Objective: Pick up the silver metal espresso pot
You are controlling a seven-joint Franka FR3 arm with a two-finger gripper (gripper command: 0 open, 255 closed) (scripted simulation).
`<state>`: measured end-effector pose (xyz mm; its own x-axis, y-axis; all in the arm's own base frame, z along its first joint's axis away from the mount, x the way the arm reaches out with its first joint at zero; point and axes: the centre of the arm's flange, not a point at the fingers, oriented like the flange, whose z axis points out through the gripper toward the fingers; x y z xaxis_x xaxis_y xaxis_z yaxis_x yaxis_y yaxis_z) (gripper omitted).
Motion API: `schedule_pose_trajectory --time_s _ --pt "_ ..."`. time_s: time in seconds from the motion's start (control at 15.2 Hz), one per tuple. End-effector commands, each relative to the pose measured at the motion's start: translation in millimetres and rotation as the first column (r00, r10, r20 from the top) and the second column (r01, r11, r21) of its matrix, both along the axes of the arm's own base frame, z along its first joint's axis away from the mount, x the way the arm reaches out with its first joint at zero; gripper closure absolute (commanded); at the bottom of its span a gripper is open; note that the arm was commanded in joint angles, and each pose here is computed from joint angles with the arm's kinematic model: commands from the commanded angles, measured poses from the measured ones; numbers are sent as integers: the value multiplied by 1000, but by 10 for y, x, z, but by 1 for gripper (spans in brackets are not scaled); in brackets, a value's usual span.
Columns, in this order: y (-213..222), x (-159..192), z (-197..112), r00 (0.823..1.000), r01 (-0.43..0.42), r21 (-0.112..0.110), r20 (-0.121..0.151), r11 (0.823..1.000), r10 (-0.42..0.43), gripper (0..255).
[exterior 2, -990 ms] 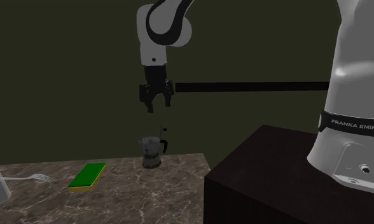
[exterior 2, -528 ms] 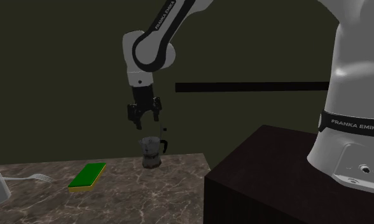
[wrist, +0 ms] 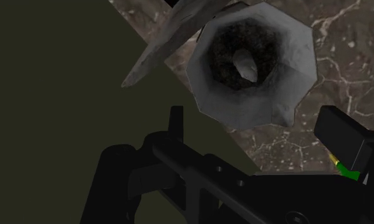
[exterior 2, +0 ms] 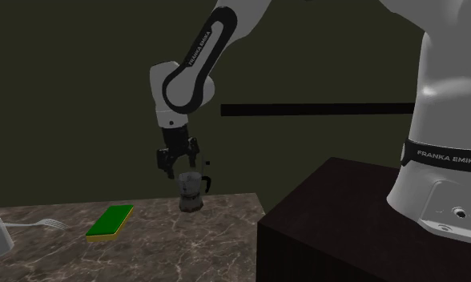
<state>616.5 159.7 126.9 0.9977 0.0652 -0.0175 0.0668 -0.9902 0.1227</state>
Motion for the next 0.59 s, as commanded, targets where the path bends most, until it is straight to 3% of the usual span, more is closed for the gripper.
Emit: schedule_pose_trajectory --time_s 0.0,0.13,0.2,0.53 --pt "-14 -3 -95 1000 0 0 0 1000 0 0" --pt "-14 -3 -126 1000 0 0 0 1000 0 0" --pt "-9 3 -117 1000 0 0 0 1000 0 255" --pt "-8 1 -118 1000 0 0 0 1000 0 255"
